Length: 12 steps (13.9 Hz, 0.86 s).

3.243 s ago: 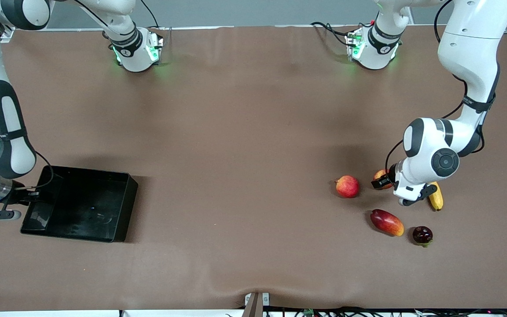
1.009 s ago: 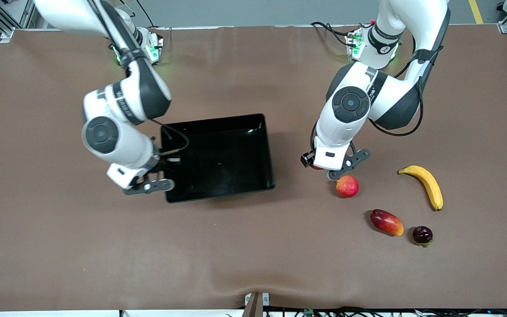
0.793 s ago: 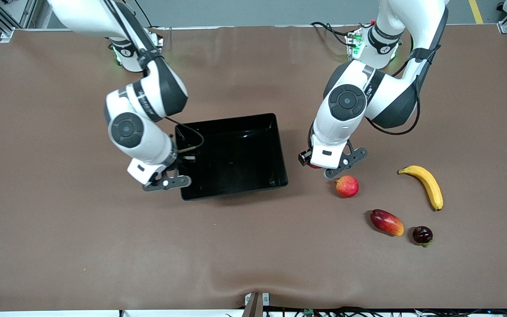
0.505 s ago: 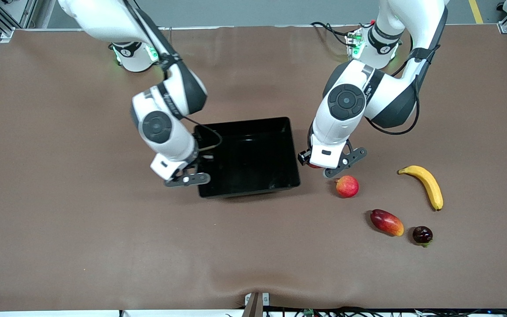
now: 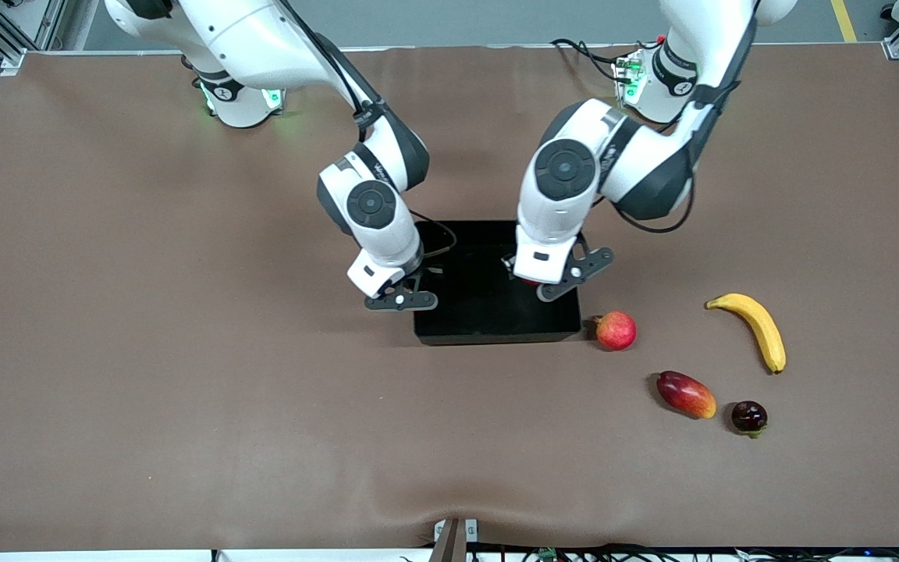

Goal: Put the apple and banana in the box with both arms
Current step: 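Release the box and withdraw the right gripper while the left gripper holds the apple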

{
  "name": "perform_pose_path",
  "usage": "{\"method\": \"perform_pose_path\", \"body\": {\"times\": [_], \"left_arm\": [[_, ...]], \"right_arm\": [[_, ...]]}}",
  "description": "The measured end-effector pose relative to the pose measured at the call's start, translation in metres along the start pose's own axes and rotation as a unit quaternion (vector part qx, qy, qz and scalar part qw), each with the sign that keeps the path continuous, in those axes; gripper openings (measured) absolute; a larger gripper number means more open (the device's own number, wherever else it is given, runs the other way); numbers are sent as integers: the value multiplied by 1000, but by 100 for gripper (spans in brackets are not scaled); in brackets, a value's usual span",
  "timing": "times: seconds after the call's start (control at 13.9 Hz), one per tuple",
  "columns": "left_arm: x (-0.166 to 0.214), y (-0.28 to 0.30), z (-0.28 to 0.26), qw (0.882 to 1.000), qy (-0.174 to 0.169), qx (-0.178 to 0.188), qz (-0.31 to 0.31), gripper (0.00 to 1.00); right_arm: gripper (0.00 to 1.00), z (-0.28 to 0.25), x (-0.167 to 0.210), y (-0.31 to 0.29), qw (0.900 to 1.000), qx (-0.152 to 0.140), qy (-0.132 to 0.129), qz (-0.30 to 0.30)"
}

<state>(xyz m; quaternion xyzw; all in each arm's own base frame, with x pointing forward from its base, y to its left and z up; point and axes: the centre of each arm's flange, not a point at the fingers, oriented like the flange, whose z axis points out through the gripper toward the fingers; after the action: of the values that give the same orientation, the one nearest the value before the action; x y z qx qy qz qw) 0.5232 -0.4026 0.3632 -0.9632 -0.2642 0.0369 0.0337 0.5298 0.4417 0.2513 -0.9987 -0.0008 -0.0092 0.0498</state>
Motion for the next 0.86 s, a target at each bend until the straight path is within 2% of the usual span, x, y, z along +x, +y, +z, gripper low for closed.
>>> {"method": "perform_pose_path", "body": {"times": [0.22, 0.43, 0.58, 0.86], "left_arm": [[-12, 11, 28, 1000, -5, 12, -11, 74], [-21, 10, 62, 999, -15, 40, -9, 74], [-23, 1, 89, 998, -20, 54, -9, 74], [-25, -10, 141, 998, -21, 50, -11, 74]], "right_arm": [[52, -14, 14, 6, 1000, 4, 15, 9], [81, -49, 39, 27, 999, 10, 36, 28], [100, -74, 56, 60, 999, -1, 22, 27], [100, -128, 87, 144, 1000, -15, -5, -6]]}}
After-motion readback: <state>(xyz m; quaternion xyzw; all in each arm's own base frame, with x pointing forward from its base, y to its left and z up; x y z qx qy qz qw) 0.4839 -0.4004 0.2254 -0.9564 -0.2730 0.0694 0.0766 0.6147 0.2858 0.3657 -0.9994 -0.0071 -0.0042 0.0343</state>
